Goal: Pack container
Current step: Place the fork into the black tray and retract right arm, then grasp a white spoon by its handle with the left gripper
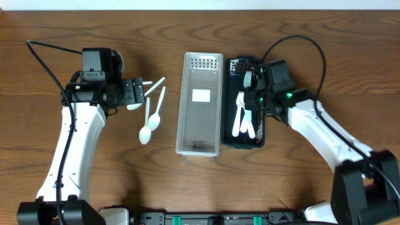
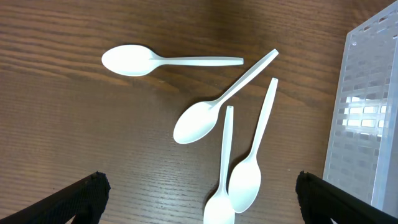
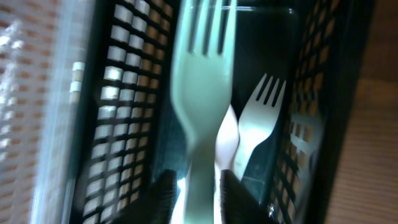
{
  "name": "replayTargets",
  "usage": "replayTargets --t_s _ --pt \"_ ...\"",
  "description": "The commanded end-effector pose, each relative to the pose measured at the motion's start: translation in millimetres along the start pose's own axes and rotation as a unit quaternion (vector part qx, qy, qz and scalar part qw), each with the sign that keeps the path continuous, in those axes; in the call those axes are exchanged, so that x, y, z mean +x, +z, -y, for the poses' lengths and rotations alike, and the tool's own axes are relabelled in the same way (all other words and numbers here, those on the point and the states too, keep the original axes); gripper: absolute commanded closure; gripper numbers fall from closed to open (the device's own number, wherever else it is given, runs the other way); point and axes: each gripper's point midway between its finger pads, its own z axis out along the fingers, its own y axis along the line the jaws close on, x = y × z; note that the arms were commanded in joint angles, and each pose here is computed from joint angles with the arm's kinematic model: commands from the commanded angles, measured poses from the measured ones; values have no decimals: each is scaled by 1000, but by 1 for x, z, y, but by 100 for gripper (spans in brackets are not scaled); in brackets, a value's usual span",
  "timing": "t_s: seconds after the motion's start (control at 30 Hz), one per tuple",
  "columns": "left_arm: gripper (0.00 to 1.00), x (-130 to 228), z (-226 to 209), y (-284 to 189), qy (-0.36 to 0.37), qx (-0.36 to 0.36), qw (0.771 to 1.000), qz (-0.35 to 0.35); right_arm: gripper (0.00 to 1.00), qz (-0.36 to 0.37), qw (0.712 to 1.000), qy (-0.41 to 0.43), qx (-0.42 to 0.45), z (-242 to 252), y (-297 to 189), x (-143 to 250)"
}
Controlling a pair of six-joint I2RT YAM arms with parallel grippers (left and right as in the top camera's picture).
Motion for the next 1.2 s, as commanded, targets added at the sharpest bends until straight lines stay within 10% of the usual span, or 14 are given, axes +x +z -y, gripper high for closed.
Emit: replayTargets --t_s 0.0,0.37,0.9,1.17 --pt "2 -1 -1 -1 -31 -1 1000 -4 46 15 1000 -20 -11 -8 -6 -11" --pt "2 6 5 -2 -33 17 999 -20 17 133 986 31 94 52 -142 -112" --pt "2 -20 -5 18 -11 -25 993 -111 1 68 957 204 196 192 -185 -66" --pt "11 -14 6 66 144 -1 972 -183 1 71 957 203 195 192 -185 -67"
